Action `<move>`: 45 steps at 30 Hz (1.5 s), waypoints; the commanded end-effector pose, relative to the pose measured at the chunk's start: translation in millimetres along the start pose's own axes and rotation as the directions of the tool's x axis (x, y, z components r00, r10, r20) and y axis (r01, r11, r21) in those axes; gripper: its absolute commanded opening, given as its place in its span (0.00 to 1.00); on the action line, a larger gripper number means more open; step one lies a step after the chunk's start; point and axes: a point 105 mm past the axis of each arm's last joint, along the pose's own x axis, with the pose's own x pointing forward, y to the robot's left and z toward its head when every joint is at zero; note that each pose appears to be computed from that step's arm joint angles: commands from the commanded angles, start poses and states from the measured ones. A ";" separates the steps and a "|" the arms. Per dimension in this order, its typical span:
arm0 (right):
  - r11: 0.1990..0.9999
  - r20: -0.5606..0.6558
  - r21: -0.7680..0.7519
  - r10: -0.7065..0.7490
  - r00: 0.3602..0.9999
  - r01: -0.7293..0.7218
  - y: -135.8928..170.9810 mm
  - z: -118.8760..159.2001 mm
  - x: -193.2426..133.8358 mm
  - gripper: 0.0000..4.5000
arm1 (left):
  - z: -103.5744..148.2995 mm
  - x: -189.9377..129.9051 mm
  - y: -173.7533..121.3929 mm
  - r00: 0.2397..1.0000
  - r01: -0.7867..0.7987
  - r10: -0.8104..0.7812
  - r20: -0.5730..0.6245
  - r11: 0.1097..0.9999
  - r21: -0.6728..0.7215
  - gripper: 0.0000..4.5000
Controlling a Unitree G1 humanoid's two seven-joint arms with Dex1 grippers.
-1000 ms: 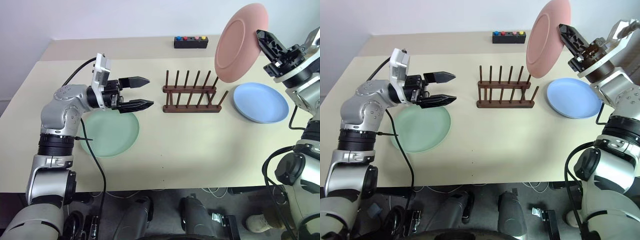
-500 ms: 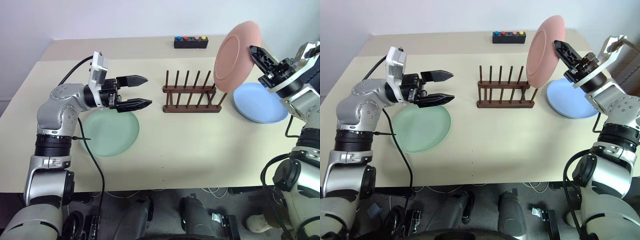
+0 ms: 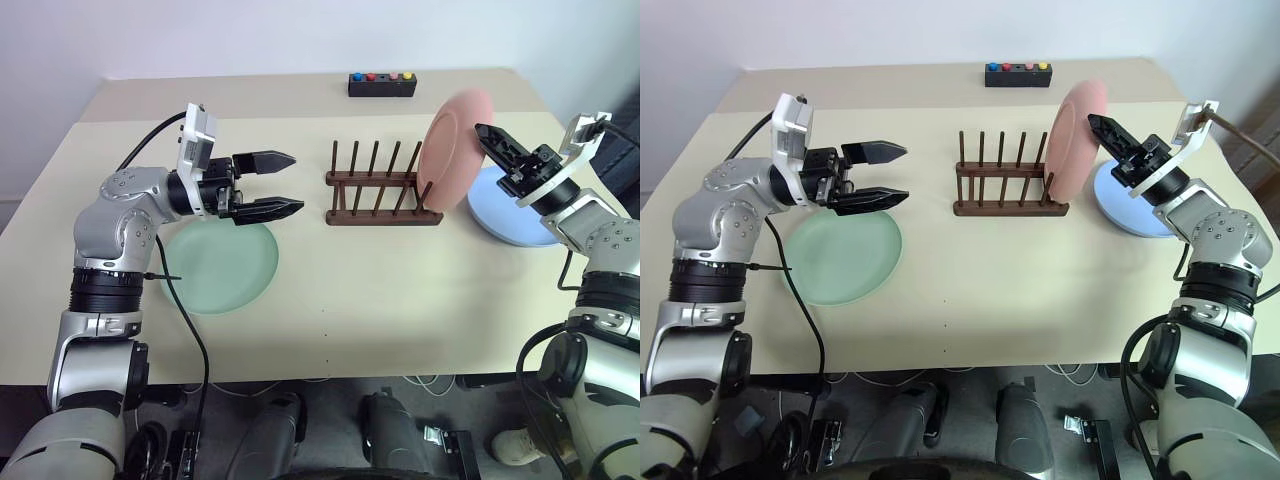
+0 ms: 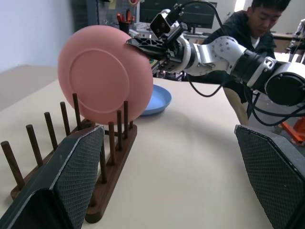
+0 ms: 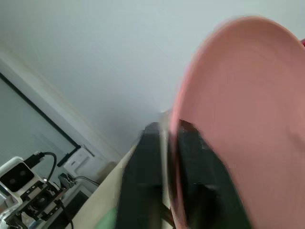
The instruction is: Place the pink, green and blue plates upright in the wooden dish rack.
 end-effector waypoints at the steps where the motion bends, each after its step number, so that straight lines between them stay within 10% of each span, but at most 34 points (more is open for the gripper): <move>1: 0.997 0.015 -0.055 0.050 0.999 -0.049 12.9 11.7 2.0 0.52 | 11.3 -0.8 -2.6 1.000 0.006 -0.007 0.018 0.999 0.040 1.00; 6: 0.992 0.038 -0.112 0.071 0.997 -0.066 22.0 24.9 2.3 0.99 | 10.9 -1.3 -3.2 1.000 0.006 -0.007 0.018 0.999 0.038 1.00; 20: 0.886 0.157 -0.447 0.210 0.965 -0.120 91.4 96.0 -6.2 0.99 | 8.6 2.0 -3.2 1.000 0.019 -0.020 0.016 0.999 0.038 1.00; 29: 0.667 -0.191 -0.735 -0.032 0.981 -0.122 76.7 55.7 -48.4 0.99 | 12.1 2.8 6.1 1.000 0.003 -0.004 0.027 0.998 0.068 1.00; 45: 0.662 -0.413 -0.689 -0.025 0.911 -0.294 101.5 -9.5 -56.5 0.99 | 11.3 -25.6 19.7 0.989 -0.064 0.076 -0.125 0.994 0.091 1.00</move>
